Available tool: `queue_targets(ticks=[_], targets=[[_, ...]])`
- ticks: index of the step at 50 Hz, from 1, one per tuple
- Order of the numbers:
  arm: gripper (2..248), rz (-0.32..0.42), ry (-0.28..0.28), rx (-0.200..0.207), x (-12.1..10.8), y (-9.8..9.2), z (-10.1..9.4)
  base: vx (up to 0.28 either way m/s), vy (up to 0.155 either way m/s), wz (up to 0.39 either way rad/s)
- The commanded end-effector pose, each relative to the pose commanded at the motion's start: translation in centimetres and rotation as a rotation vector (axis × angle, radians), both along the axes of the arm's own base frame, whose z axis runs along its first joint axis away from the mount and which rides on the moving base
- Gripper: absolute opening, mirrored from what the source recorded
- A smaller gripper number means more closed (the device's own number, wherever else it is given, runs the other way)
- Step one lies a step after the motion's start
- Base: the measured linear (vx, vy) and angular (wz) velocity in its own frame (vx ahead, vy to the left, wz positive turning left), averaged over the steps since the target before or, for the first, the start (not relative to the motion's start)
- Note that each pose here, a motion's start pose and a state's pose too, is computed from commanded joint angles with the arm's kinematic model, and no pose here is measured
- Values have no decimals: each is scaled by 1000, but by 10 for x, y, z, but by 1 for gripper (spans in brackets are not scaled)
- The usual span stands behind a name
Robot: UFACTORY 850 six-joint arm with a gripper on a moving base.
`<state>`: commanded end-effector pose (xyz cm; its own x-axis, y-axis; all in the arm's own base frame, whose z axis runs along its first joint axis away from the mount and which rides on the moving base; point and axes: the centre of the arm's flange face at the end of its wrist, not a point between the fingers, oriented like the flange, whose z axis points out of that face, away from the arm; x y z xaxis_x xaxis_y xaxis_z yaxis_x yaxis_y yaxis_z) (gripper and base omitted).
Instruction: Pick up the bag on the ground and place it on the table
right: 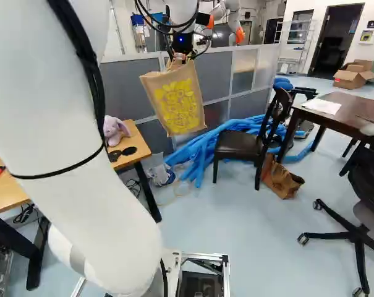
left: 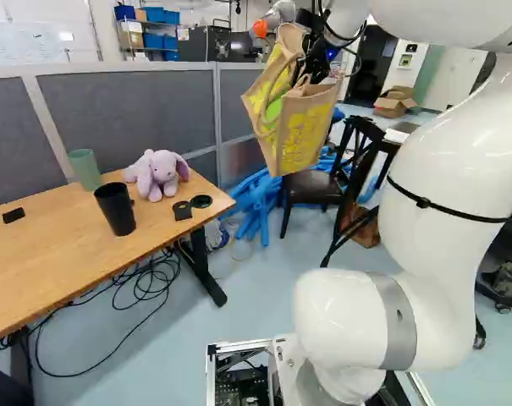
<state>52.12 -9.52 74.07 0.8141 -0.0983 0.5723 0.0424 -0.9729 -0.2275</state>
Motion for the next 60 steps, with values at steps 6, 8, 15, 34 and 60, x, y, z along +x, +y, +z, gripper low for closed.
queue_targets(ticks=[6,8,15,34,60], targets=[[21,0,0,0,0,0,0,-255,-1,22],[21,0,0,0,0,0,0,-276,0,29],[21,0,0,0,0,0,0,-277,1,36],[21,0,0,0,0,0,0,-217,-2,23],[21,0,0,0,0,0,0,-126,34,165]])
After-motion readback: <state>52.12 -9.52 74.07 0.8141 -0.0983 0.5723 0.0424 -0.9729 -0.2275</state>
